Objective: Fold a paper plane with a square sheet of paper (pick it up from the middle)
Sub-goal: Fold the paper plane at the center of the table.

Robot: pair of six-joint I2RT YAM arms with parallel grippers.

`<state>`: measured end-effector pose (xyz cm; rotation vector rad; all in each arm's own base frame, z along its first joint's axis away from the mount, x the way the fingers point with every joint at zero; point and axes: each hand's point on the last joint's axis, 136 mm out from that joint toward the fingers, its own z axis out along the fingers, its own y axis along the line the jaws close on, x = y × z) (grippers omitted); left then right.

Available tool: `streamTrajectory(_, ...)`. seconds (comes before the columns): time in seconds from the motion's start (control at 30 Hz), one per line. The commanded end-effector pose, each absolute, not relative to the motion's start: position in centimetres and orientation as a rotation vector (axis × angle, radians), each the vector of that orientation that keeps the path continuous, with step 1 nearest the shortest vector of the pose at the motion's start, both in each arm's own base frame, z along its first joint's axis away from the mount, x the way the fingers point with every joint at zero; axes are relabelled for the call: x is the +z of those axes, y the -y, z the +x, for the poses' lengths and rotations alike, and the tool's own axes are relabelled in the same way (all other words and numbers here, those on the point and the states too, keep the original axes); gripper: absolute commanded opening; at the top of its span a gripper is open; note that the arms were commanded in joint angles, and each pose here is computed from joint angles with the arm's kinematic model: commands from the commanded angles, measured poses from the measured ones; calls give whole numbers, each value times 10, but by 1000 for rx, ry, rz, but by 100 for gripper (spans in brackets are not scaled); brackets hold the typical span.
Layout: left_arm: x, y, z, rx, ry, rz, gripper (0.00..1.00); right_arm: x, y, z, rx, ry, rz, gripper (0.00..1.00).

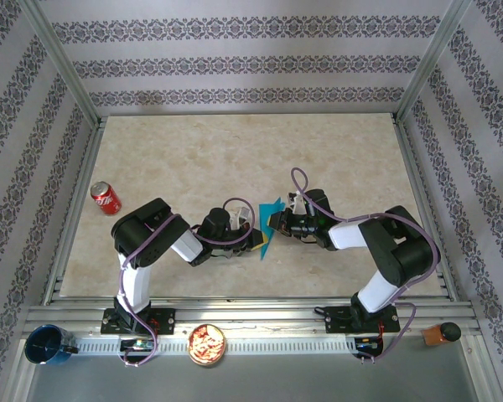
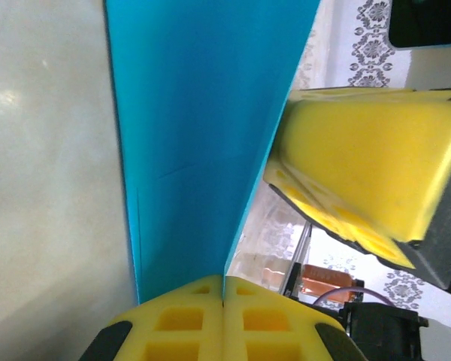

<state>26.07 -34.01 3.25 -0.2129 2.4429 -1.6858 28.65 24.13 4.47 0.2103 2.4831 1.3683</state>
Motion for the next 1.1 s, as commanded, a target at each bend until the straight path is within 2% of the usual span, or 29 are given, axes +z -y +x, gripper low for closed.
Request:
streamTrajectory(0.0, 13, 330, 259, -1667, -2480, -298, 0, 52, -244, 295, 1394, -2444, 174, 11)
streamTrajectory(1.07, 4, 326, 254, -1555, -2619, -304, 0, 35, -240, 302, 1378, -2488, 210, 12)
